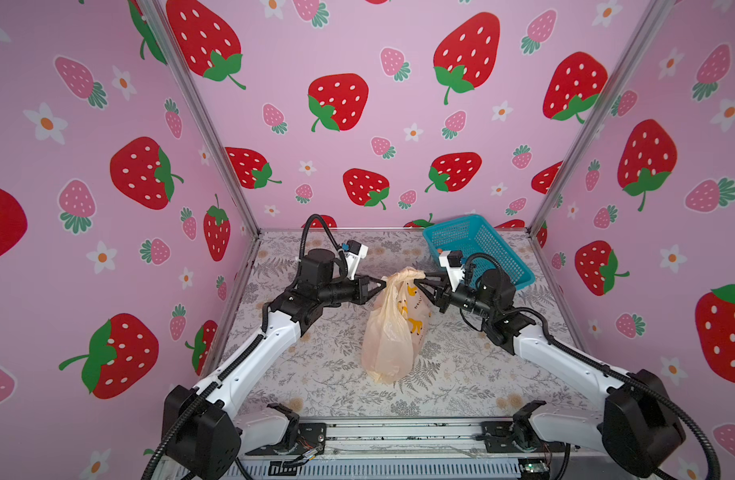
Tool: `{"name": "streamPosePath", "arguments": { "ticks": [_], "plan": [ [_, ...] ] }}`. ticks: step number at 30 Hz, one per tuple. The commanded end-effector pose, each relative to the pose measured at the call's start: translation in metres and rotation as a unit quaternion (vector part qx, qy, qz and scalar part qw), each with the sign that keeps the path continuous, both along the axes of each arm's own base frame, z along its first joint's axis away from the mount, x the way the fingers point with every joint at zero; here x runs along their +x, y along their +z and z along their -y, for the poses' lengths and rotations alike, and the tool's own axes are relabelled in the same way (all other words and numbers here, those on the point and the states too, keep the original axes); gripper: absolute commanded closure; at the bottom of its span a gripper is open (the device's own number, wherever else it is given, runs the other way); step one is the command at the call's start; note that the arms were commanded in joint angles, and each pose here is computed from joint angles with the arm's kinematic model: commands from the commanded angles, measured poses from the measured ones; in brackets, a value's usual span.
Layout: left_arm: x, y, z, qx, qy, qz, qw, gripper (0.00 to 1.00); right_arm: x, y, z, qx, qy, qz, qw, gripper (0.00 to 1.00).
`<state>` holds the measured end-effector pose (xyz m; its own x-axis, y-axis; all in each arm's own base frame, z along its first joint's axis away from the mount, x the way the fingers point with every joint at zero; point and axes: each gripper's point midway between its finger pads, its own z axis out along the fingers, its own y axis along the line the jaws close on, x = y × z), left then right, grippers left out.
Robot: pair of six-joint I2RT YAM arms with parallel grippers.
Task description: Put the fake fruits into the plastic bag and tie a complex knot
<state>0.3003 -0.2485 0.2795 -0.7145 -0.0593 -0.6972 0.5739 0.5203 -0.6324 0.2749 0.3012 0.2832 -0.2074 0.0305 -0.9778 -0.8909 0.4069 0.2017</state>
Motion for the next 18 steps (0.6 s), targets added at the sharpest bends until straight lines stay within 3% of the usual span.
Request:
{"name": "streamPosePath", "arguments": {
  "ticks": [1, 9, 18],
  "plan": [
    [-0.001, 0.005, 0.004, -0.011, -0.011, 0.008, 1.0, 1.0, -0.001, 0.022, -0.001, 0.018, 0.006, 0.022, 1.0, 0.75],
    [-0.001, 0.005, 0.004, -0.011, -0.011, 0.008, 1.0, 1.0, 0.001, 0.018, 0.003, 0.016, -0.005, 0.016, 1.0, 0.99],
    [-0.003, 0.009, 0.003, -0.013, -0.007, 0.014, 1.0, 1.0, 0.002, 0.005, 0.01, -0.003, -0.022, -0.006, 1.0, 1.0]
  ]
}}
